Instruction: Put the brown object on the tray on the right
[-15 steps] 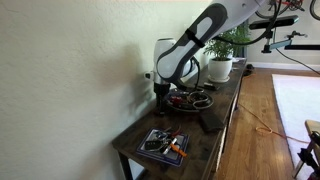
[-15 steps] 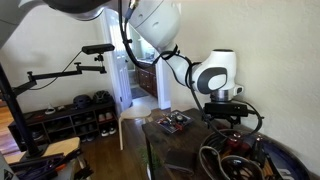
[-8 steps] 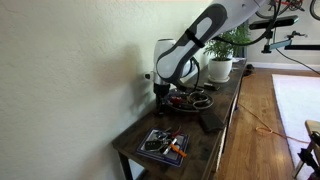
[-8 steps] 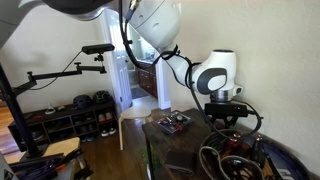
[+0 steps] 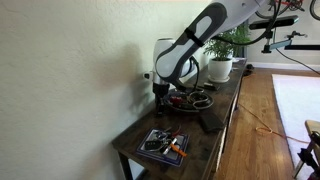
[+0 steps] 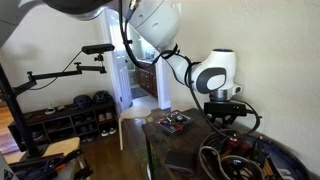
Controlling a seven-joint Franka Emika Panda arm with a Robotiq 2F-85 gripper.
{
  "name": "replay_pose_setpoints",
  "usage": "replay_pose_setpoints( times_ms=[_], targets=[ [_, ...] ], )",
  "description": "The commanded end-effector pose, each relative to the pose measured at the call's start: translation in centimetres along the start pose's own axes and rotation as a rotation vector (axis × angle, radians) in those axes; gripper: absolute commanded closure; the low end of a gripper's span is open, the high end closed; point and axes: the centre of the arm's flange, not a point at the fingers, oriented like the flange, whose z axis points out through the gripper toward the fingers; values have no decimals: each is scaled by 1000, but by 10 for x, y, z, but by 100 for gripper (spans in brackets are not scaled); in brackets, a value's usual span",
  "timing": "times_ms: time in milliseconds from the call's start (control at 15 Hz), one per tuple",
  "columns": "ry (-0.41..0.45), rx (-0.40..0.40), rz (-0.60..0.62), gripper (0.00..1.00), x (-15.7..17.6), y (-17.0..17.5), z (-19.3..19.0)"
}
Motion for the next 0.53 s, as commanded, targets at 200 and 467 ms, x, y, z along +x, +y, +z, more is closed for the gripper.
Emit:
replay_pose_setpoints(
  times_ms=[200, 467],
  targets=[
    [18, -8, 3, 84, -10, -26, -59],
    [15, -43, 35, 84, -19, -29, -93]
  ],
)
